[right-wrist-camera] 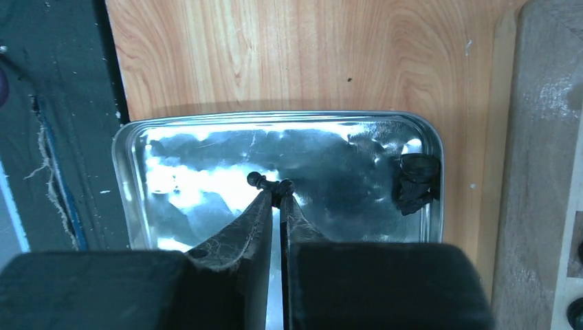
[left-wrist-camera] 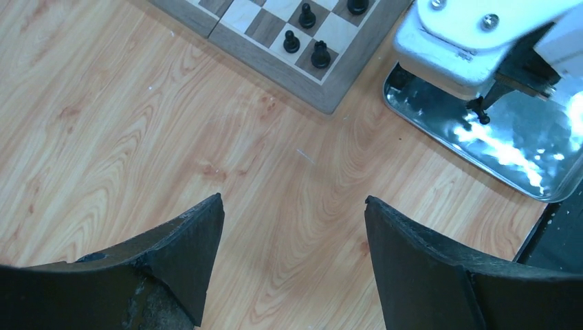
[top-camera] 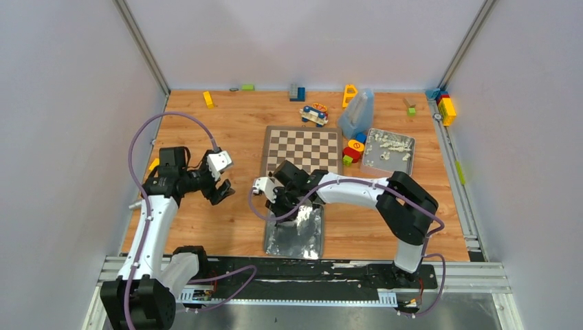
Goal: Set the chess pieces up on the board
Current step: Pick up the chess piece from the storage box, then place the chess piece on the chessboard.
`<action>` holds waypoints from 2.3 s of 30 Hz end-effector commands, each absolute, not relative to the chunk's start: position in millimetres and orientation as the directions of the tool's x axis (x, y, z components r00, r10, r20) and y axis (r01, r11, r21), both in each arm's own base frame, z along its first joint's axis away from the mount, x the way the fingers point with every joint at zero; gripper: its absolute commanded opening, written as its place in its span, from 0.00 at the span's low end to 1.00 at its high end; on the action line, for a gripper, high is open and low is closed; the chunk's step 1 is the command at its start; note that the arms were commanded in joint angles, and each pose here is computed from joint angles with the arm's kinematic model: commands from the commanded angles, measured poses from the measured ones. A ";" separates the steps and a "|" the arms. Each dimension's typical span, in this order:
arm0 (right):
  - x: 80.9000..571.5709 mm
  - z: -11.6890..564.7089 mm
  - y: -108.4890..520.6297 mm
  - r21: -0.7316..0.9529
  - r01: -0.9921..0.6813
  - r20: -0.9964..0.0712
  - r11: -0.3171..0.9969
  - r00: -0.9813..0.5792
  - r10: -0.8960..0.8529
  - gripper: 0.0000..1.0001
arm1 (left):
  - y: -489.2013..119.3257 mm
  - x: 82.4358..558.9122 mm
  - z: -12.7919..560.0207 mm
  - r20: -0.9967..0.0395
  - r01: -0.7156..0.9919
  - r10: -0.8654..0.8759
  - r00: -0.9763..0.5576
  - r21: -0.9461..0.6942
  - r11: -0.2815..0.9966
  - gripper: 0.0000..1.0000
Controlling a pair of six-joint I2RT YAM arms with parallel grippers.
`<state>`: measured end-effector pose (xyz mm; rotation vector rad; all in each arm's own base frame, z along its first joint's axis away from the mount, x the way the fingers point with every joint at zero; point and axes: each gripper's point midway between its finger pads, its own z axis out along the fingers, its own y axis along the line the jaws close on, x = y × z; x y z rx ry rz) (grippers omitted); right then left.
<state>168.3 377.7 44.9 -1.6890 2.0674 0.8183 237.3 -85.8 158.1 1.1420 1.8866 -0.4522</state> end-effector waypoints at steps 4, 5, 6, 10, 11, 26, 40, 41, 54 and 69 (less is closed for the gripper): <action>188.5 101.9 369.6 0.387 -0.910 -0.663 0.151 -0.388 -0.640 0.01 | -116.7 238.2 179.2 -0.848 0.891 0.525 -0.065 0.188 0.413 0.76; 191.2 110.1 368.2 0.422 -0.895 -0.668 0.143 -0.414 -0.619 0.00 | -124.4 235.4 178.4 -0.844 0.900 0.535 -0.042 0.201 0.387 0.75; 196.3 118.5 366.1 0.446 -0.884 -0.675 0.141 -0.435 -0.596 0.00 | -128.8 238.2 181.6 -0.846 0.897 0.534 -0.016 0.223 0.381 0.74; 224.4 160.8 352.0 0.550 -0.827 -0.693 0.118 -0.531 -0.487 0.00 | -164.6 241.2 191.4 -0.804 0.910 0.583 0.120 0.324 0.259 0.68; 228.9 166.0 349.2 0.571 -0.812 -0.688 0.118 -0.552 -0.472 0.00 | -173.7 242.0 193.6 -0.786 0.910 0.600 0.148 0.345 0.228 0.68; 257.6 185.0 324.9 0.733 -0.676 -0.606 0.081 -0.702 -0.372 0.00 | -269.6 244.5 198.9 -0.553 0.786 0.652 0.518 0.608 -0.109 0.56; 261.1 179.6 321.3 0.758 -0.647 -0.582 0.075 -0.725 -0.367 0.00 | -290.8 247.6 187.6 -0.488 0.743 0.669 0.560 0.653 -0.145 0.45; 261.3 179.5 321.5 0.759 -0.647 -0.582 0.074 -0.725 -0.367 0.00 | -291.3 247.5 187.0 -0.489 0.744 0.670 0.559 0.652 -0.146 0.45; 260.1 179.7 322.2 0.781 -0.621 -0.558 0.073 -0.744 -0.367 0.00 | -296.2 247.5 183.7 -0.481 0.748 0.681 0.552 0.647 -0.148 0.35; 259.5 175.3 323.2 0.796 -0.602 -0.539 0.068 -0.756 -0.371 0.07 | -301.3 252.0 186.7 -0.507 0.770 0.699 0.504 0.630 -0.098 0.01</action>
